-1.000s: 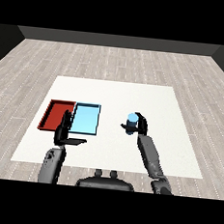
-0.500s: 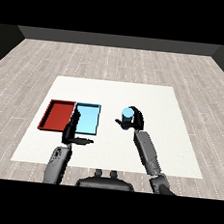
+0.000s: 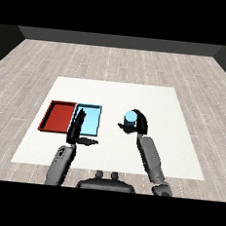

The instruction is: Pick the blue can and put it in the blue box

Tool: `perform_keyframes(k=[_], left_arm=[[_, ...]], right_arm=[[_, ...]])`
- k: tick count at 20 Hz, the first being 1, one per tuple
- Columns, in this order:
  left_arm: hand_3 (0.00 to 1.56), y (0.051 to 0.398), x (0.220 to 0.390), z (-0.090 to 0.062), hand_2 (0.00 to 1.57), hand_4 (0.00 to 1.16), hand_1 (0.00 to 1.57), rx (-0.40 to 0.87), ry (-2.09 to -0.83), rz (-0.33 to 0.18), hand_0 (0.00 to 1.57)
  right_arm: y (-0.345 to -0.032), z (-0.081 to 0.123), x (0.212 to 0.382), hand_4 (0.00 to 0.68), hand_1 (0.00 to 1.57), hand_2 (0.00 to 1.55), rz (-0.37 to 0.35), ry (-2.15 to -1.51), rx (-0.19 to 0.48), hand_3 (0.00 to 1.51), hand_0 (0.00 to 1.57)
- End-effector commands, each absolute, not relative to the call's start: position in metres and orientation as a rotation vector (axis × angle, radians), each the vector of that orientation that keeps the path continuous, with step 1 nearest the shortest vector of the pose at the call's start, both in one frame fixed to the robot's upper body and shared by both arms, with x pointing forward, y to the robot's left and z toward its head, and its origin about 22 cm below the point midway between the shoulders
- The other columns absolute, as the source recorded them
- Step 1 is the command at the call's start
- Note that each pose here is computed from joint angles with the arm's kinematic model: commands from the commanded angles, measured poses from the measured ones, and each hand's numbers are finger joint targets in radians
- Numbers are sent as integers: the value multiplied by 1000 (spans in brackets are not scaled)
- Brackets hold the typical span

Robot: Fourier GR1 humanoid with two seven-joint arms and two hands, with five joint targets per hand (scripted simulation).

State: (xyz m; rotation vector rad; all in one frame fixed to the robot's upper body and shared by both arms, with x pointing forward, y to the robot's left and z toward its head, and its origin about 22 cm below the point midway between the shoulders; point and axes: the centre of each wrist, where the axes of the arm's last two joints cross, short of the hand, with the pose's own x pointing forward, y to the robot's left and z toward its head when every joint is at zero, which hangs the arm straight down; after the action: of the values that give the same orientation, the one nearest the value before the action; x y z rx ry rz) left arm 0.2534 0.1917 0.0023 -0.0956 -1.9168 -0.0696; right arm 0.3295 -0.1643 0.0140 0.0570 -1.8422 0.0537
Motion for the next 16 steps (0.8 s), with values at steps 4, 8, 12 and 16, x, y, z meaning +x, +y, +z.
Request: perform_keyframes(k=[4, 8, 12, 16], left_arm=[[0, 159, 260, 7, 0, 0, 0, -193, -1883, -82, 0], [0, 138, 275, -2, 0, 0, 0, -232, -1884, -58, 0], [0, 127, 265, 18, 0, 0, 0, -253, -1877, -93, 0], [0, 117, 276, 19, 0, 0, 0, -223, -1876, -126, 0]], right_arm=[[-138, 21, 318, 566, 1467, 1466, 62, -1873, 74, 1375, 1467], [-145, 36, 322, 550, 1450, 1469, 67, -1864, 92, 1383, 1450], [-142, 47, 317, 568, 1435, 1469, 96, -1905, 92, 1387, 1435], [-129, 51, 317, 561, 1441, 1467, 109, -1911, 144, 1386, 1441]])
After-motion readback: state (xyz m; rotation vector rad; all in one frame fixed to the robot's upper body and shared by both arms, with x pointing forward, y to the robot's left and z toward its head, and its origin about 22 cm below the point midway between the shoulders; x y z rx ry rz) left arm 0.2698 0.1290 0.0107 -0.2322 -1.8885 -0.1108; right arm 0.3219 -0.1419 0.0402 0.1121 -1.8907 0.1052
